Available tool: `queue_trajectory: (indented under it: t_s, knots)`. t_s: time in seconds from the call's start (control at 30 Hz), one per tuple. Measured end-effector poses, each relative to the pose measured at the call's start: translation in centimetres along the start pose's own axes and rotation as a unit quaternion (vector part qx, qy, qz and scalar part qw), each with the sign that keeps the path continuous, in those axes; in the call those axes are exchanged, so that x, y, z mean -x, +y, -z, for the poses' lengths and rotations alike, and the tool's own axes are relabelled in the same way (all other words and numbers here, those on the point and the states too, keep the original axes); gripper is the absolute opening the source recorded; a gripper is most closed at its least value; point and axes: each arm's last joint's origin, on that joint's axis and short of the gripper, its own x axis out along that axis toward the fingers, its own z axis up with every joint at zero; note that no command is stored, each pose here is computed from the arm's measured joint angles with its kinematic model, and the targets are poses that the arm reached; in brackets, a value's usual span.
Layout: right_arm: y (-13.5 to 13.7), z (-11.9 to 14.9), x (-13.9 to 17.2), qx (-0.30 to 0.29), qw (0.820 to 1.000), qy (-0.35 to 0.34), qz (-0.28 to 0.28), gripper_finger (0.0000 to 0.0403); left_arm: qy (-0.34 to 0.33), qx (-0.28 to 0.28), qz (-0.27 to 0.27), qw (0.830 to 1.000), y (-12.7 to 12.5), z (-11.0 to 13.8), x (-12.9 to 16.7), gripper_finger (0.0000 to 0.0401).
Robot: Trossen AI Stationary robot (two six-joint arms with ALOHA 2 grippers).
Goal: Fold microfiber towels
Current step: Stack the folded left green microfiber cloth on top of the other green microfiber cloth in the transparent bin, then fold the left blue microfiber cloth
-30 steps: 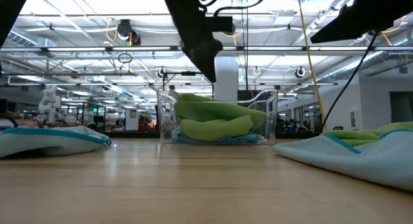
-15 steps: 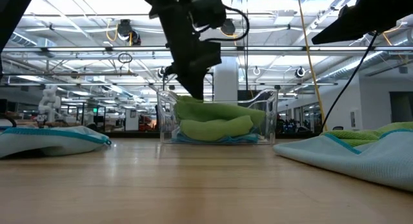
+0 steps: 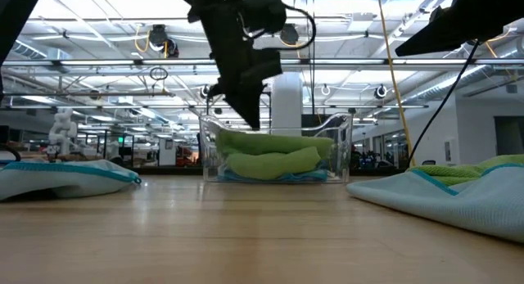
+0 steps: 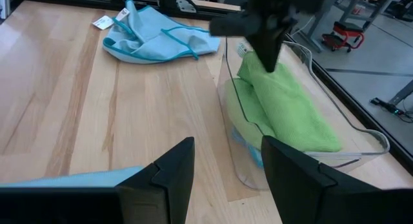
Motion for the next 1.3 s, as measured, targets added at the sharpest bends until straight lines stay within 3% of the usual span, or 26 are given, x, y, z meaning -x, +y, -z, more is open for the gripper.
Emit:
queue_trajectory:
  t_s: [0.13,0.3,0.57,0.8,1.07,1.3]
  knots:
    - [0.0,0.0,0.0,0.000,1.000,0.000,0.000,0.0171,-0.024,0.007,-0.006,1.000,0.2,-0.7,1.6,0.0008]
    - [0.0,0.0,0.0,0.000,1.000,0.001,-0.001,0.0171,0.036,0.050,-0.025,0.998,0.2,0.8,1.9,0.0008]
    - [0.0,0.1,0.0,0.002,1.000,0.002,-0.001,0.0171,0.056,0.098,-0.048,0.992,0.5,2.2,-0.7,0.0004]
    - [0.0,0.0,0.0,0.001,1.000,0.001,-0.001,0.0171,0.047,0.098,-0.043,0.993,0.2,2.0,-0.7,0.0020]
    - [0.0,0.0,0.0,-0.002,1.000,0.001,-0.001,0.0171,-0.045,0.070,-0.061,0.995,-2.0,1.8,4.7,0.0004]
    - [0.0,0.0,0.0,-0.009,1.000,0.000,-0.002,0.0171,-0.106,0.016,-0.075,0.991,-7.7,5.9,9.7,0.0018]
